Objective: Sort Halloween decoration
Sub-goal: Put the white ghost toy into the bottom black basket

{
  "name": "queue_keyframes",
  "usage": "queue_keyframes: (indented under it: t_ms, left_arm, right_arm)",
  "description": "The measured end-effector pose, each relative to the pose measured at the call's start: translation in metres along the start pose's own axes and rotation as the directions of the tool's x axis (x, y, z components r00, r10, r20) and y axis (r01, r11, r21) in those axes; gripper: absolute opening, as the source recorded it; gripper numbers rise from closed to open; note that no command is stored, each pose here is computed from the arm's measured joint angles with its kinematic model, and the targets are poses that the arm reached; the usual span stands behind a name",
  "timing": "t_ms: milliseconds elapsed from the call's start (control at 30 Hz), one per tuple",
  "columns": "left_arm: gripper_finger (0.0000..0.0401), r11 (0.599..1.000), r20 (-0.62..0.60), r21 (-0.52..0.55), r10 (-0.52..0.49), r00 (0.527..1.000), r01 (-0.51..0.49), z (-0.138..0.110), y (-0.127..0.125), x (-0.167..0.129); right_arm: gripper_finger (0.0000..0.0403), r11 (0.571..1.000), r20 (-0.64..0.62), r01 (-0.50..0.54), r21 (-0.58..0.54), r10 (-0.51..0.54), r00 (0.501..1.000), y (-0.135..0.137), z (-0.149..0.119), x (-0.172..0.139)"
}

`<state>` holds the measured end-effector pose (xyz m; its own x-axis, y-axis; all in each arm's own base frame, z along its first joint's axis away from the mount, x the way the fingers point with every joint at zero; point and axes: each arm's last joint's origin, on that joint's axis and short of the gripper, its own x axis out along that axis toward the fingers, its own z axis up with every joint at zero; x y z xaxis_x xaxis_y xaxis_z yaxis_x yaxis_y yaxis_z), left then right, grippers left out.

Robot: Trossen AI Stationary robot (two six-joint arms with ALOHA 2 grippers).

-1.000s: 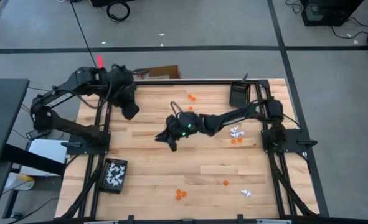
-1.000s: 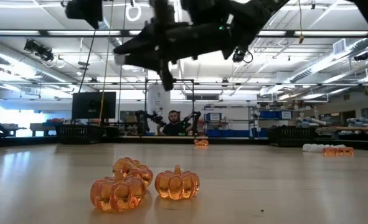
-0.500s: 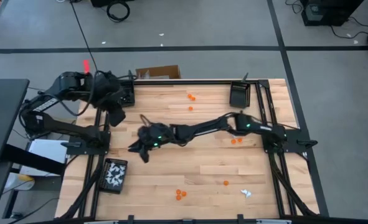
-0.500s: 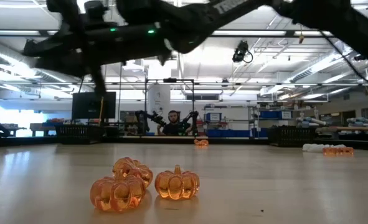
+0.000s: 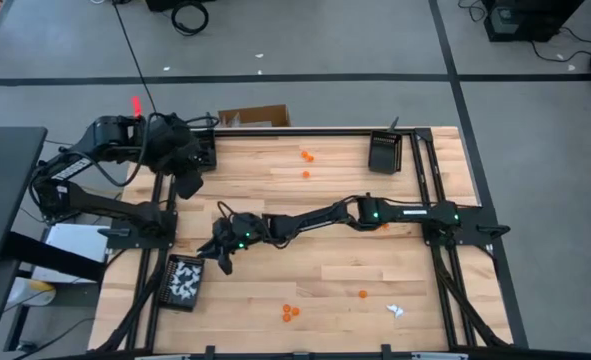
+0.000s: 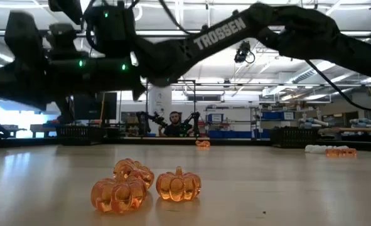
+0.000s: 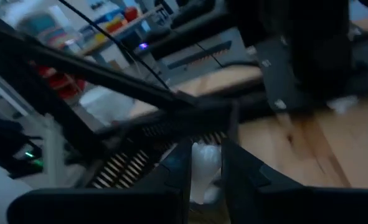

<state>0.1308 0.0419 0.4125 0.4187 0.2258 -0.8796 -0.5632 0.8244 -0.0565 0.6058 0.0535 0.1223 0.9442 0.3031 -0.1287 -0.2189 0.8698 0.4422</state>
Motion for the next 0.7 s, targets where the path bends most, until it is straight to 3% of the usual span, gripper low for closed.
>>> queue_keyframes:
  t_ms: [133,333,533,700]
  left_arm:
    - [0.0155,1.000,0.007,-0.002,0.001,1.000,-0.001,0.002,0.000,0.001]
    - [0.0155,1.000,0.006,-0.005,0.001,1.000,-0.001,0.002,-0.001,0.001]
    - [0.0155,1.000,0.005,-0.013,0.001,1.000,-0.001,0.002,-0.001,0.001]
    - [0.0155,1.000,0.005,-0.008,0.001,1.000,-0.001,0.002,-0.001,0.001]
  right_arm:
    - [0.0073,0.998,0.028,-0.015,-0.062,0.017,0.999,-0.004,-0.015,0.005]
    - [0.0073,0.965,0.097,-0.009,-0.263,0.036,0.995,-0.003,-0.031,0.009]
    - [0.0074,0.945,0.125,0.064,-0.320,-0.025,0.992,-0.006,-0.031,0.009]
    - [0.0074,0.953,0.189,0.070,-0.295,-0.014,0.982,-0.007,-0.023,0.007]
